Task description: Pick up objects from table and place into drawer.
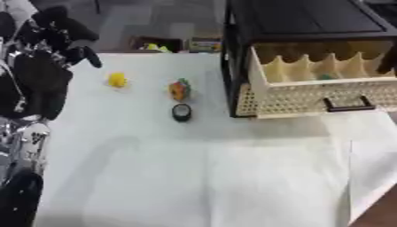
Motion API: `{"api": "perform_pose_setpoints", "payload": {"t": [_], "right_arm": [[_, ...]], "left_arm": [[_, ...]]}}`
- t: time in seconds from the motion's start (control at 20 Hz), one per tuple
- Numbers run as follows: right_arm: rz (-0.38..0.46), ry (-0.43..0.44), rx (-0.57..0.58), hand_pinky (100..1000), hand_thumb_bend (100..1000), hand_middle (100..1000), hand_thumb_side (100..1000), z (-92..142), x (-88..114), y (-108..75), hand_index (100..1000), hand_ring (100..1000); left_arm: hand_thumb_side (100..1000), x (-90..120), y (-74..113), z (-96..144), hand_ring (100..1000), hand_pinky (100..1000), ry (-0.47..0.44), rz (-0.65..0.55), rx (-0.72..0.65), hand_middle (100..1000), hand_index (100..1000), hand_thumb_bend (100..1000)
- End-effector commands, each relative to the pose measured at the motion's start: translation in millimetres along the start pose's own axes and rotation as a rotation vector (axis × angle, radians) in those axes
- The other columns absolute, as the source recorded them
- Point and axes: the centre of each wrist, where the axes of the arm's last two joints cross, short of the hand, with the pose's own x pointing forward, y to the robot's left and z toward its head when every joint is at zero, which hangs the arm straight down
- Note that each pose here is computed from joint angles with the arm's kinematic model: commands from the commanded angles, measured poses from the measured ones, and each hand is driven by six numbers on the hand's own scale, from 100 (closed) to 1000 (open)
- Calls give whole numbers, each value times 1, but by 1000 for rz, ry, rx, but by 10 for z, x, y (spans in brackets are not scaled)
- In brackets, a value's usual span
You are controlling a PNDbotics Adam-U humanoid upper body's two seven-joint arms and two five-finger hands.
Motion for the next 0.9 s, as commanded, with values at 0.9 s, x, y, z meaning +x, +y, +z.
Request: {"api": "perform_pose_setpoints", "payload": {"t": [0.9], "right_arm": [[-78, -13, 118, 100, 1000, 528, 260, -190, 154, 24, 741, 475]], "left_arm": [[1000, 37, -21, -56, 679, 485, -7, -12, -28, 614, 788, 128]]}}
